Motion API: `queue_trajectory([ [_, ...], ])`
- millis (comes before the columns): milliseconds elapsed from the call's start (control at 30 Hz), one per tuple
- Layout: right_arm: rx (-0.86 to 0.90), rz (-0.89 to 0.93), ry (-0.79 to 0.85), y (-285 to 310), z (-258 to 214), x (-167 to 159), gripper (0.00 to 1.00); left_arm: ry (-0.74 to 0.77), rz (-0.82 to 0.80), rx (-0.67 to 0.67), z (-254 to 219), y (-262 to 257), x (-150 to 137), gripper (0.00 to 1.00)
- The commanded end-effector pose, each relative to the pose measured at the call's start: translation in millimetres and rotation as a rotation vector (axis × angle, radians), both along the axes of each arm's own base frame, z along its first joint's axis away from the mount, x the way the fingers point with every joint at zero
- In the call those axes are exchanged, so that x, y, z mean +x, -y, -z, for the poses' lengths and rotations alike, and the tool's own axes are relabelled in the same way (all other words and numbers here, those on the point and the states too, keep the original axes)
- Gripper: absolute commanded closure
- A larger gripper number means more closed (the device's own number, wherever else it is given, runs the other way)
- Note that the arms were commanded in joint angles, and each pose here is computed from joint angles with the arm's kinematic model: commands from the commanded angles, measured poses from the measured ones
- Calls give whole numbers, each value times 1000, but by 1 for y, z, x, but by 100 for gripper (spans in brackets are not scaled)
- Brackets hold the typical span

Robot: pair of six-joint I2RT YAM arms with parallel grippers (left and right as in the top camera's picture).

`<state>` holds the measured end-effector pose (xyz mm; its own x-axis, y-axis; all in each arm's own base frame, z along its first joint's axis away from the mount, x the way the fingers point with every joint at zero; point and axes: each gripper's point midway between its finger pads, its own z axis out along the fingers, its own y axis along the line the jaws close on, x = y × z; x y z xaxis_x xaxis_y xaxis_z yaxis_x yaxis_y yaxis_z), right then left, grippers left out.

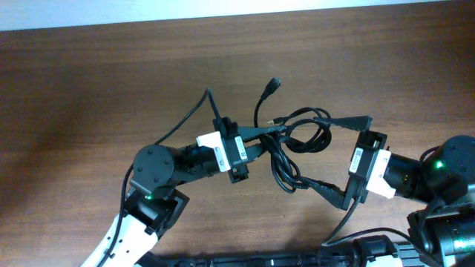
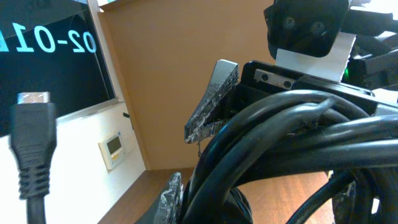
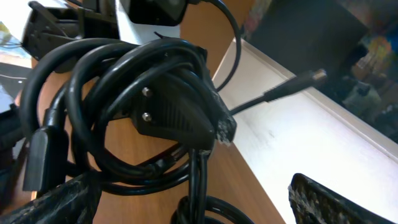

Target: Untangle cables

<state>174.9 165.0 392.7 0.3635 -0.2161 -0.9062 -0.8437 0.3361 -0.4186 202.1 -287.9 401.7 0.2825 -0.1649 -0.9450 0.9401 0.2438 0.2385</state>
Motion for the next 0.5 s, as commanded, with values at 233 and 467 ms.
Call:
queue_trajectory([
  [233,31,155,-15,13,-11,21,5,-38,118,-3,5,31,-24,100],
  [467,102,655,-80,74,-13,80,5,-84,114,32,17,33,-21,100],
])
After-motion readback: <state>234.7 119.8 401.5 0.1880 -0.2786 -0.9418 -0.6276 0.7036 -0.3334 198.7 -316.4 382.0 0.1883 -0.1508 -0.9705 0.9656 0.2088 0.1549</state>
